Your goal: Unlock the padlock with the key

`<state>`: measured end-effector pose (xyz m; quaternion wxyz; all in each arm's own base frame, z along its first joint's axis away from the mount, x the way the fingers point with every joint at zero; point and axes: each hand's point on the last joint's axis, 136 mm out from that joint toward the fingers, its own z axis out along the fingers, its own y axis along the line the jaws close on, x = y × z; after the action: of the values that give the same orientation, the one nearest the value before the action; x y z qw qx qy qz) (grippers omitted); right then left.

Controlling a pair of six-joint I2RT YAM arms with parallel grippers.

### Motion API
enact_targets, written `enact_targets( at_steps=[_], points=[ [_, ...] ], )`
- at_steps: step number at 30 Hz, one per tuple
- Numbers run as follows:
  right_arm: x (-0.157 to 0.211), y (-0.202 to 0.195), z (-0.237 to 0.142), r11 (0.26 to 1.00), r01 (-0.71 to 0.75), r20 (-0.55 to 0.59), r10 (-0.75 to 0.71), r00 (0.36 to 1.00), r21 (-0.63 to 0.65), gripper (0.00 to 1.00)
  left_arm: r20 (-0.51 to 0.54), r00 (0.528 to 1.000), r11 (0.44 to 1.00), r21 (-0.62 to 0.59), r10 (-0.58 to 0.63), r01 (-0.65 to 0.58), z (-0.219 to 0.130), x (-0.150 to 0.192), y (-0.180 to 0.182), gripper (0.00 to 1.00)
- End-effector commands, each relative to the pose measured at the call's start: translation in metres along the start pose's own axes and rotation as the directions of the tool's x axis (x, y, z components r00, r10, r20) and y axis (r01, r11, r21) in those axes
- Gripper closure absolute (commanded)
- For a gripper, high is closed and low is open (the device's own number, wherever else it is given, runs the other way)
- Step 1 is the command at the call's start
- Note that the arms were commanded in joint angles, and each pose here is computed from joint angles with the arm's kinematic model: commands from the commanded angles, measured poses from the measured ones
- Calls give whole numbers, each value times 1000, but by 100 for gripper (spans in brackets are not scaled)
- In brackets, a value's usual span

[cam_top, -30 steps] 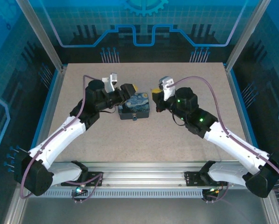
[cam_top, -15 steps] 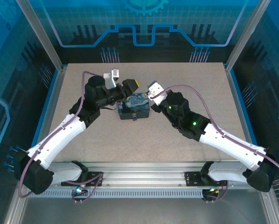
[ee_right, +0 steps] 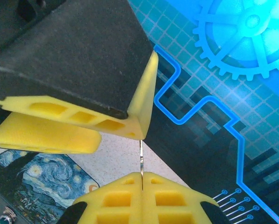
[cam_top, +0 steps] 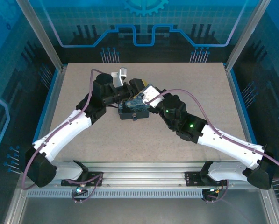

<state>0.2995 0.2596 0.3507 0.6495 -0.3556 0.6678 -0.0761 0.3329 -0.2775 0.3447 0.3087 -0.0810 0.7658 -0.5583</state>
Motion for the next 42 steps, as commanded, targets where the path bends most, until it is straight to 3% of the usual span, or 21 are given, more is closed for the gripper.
enact_targets(
  at_steps=[1, 12, 23, 31, 39, 42],
  points=[
    [-20, -7, -3, 1000, -8, 41, 7, 999, 29, 100, 2, 1000, 998, 54, 14, -14, -1, -4, -24, 46],
    [-21, 2, 1, 999, 20, 33, -21, 999, 25, 100, -1, 1000, 998, 56, 13, -13, 1, -6, -26, 53],
    [-20, 6, 3, 999, 31, 30, -32, 999, 23, 100, -7, 1000, 999, 50, 13, -12, 2, -4, -23, 72],
    [-19, 3, 1, 999, 31, 29, -31, 999, 30, 100, -6, 1000, 999, 48, 10, -10, 2, -4, -22, 92],
    [-19, 5, 2, 999, 27, 27, -28, 999, 25, 100, -10, 1000, 999, 40, 17, -16, 4, -4, -20, 100],
    [-17, 3, 0, 1000, 6, 23, -7, 1000, 22, 78, -5, 999, 999, 31, 35, -35, 4, -5, -18, 100]
  ],
)
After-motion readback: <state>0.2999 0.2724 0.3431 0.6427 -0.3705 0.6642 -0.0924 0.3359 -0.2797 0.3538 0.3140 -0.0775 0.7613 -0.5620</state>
